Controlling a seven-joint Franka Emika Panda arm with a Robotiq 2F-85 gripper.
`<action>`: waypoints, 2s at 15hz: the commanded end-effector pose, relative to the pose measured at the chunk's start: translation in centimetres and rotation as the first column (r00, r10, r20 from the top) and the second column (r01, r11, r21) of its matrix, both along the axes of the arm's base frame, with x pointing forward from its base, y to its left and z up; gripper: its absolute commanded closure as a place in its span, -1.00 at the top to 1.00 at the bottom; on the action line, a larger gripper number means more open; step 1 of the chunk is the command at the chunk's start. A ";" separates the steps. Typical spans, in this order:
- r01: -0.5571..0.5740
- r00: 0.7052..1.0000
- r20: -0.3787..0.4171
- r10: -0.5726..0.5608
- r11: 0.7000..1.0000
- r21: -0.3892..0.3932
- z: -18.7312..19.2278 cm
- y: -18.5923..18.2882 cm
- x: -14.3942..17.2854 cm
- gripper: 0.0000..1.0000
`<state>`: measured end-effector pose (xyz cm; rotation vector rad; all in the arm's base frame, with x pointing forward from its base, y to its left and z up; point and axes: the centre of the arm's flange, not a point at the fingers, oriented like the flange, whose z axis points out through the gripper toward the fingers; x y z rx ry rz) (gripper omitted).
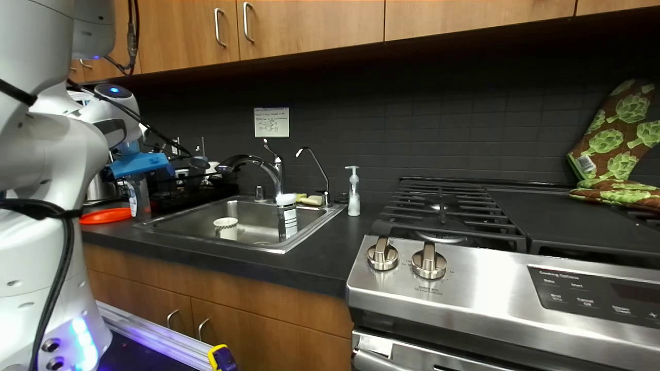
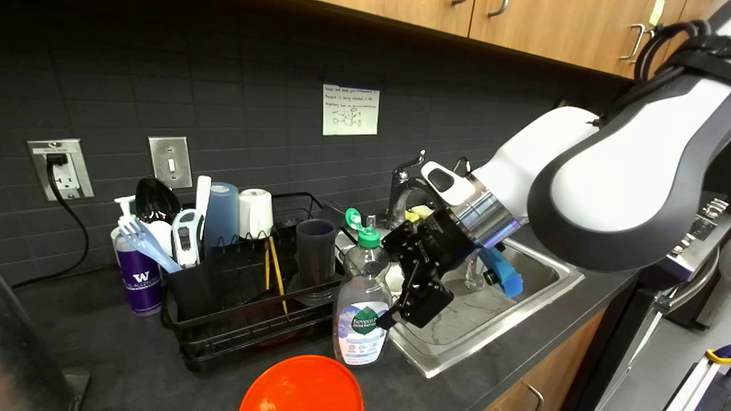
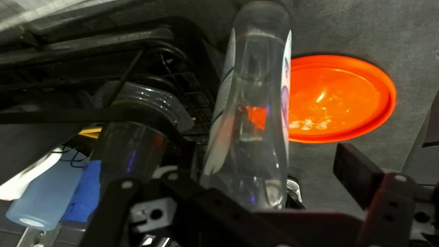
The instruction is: Shift the bottle to the left counter
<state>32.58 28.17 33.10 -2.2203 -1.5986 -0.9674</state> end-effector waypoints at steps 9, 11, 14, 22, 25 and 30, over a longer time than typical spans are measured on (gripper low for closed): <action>0.077 0.996 0.059 -0.070 0.988 -0.133 0.2 -1.2 0.4 1.00; 0.084 0.996 0.055 -0.077 0.985 -0.152 0.4 -1.7 0.3 1.00; 0.080 0.996 0.055 -0.071 0.980 -0.181 0.8 -2.3 0.4 1.00; 0.165 0.985 0.084 -0.148 0.949 -0.269 1.5 -7.9 3.6 1.00; 0.211 0.977 0.073 -0.198 0.931 -0.297 2.0 -9.9 4.3 1.00; 0.308 0.945 0.003 -0.326 0.890 -0.336 3.7 -12.3 3.7 1.00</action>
